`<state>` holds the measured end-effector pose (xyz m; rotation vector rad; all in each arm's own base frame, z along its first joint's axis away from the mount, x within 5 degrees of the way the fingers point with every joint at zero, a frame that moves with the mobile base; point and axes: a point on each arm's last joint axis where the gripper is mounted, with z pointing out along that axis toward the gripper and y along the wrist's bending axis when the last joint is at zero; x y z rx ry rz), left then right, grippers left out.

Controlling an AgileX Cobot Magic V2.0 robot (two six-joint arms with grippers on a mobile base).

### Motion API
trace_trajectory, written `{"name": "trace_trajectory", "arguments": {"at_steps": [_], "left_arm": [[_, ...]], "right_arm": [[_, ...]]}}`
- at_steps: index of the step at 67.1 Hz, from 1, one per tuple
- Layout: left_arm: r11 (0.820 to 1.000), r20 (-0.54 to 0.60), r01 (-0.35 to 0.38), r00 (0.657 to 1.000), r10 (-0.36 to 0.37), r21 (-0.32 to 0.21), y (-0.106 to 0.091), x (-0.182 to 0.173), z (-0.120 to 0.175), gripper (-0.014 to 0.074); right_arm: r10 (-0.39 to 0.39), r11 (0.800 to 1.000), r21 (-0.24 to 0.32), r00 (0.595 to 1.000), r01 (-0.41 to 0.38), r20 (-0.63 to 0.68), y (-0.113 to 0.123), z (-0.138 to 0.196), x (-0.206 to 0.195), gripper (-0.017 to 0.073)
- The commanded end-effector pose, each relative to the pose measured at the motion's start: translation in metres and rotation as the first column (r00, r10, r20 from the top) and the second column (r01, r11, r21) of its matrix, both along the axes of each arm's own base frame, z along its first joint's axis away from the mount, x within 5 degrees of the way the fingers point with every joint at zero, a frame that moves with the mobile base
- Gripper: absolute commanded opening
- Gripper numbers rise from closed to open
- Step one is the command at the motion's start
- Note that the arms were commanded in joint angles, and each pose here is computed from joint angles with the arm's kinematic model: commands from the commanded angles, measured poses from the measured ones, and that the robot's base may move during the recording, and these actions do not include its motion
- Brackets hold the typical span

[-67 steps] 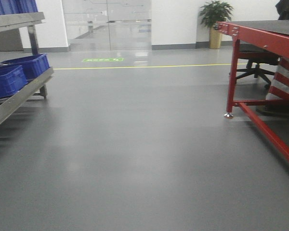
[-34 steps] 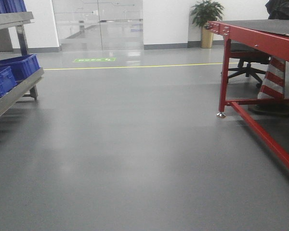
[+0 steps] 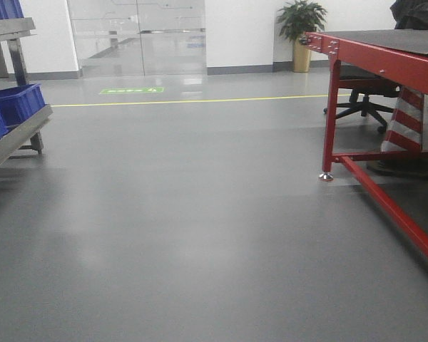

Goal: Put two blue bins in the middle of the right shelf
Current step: 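Drive across the floor past the red workbench carrying the teal bin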

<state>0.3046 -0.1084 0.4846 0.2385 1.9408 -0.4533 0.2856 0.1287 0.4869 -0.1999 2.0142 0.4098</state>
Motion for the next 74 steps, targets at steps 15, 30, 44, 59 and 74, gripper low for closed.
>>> {"name": "trace_trajectory", "arguments": {"at_steps": [15,30,44,59,74], "left_arm": [[0.997,0.145,-0.023,0.989,0.034,-0.074,0.0029,-0.002,0.0214,-0.0111],[0.997,0.145,-0.023,0.989,0.034,-0.074,0.0029,-0.002,0.0214,-0.0111],[0.997,0.145,-0.023,0.989,0.034,-0.074,0.0029,-0.002,0.0214,-0.0111],[0.997,0.145,-0.023,0.989,0.034,-0.074,0.0029,-0.002,0.0214,-0.0111],[0.997,0.145,-0.023,0.989,0.034,-0.074,0.0029,-0.002,0.0214,-0.0111]], "right_arm": [[0.016,0.999,0.026,0.997,-0.018,0.081,-0.0015,0.0153,-0.0067,-0.0154],[0.016,0.999,0.026,0.997,-0.018,0.081,-0.0015,0.0153,-0.0067,-0.0154],[0.016,0.999,0.026,0.997,-0.018,0.081,-0.0015,0.0153,-0.0067,-0.0154],[0.016,0.999,0.026,0.997,-0.018,0.081,-0.0015,0.0153,-0.0067,-0.0154],[0.016,0.999,0.026,0.997,-0.018,0.081,-0.0015,0.0153,-0.0067,-0.0154]]}}
